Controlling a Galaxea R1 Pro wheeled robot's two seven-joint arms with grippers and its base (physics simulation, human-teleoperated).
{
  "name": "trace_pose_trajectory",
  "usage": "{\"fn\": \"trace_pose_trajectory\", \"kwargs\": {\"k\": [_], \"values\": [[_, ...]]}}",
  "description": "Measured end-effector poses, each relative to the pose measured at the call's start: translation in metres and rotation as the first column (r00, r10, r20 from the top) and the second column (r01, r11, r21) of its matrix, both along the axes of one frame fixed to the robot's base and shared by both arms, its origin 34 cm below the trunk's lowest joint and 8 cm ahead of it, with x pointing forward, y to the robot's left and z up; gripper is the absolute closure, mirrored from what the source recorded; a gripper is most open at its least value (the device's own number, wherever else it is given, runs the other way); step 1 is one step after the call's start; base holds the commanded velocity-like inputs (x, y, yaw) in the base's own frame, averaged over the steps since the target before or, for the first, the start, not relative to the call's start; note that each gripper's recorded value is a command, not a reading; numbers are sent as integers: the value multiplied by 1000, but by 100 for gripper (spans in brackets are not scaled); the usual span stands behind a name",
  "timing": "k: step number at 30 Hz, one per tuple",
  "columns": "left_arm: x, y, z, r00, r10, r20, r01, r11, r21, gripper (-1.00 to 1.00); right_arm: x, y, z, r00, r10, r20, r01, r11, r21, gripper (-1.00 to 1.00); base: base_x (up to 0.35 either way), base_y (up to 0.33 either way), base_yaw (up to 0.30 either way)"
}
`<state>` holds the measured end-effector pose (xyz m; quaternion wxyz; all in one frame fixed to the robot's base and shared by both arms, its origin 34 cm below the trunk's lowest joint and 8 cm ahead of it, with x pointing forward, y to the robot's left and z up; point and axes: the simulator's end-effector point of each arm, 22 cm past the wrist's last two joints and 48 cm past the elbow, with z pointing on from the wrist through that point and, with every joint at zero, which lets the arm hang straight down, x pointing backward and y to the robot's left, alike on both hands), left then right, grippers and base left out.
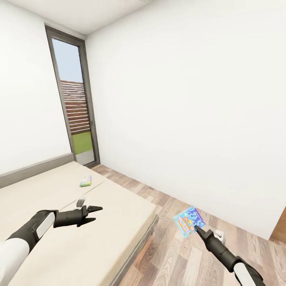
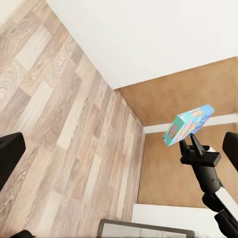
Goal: Put all the toys in the child's room - the three board games (two on the bed and one on the table), the two jigsaw puzzles on the table, and the tennis ball on the table - inside the toy box on the table in the child's room.
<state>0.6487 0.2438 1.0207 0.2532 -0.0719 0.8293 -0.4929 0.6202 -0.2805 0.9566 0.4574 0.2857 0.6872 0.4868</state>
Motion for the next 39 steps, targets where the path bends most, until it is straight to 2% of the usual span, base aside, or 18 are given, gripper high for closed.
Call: {"fn": "trace_pose_trajectory", "kwargs": {"k": [9,25,39], "values": [[0,0,4,1000,0,8,0,1000,1,-100,0,0,4,1000,0,9,0,1000,-1,100,0,0,-229],[0,0,-1,1000,0,-1,0,1000,2,-100,0,-1,0,1000,-3,-2,3,1000,7,100,0,0,-98],[0,0,-8,1000,0,-15,0,1000,2,-100,0,-1,-7,1000,-4,-15,4,1000,6,100,0,0,-222]]}}
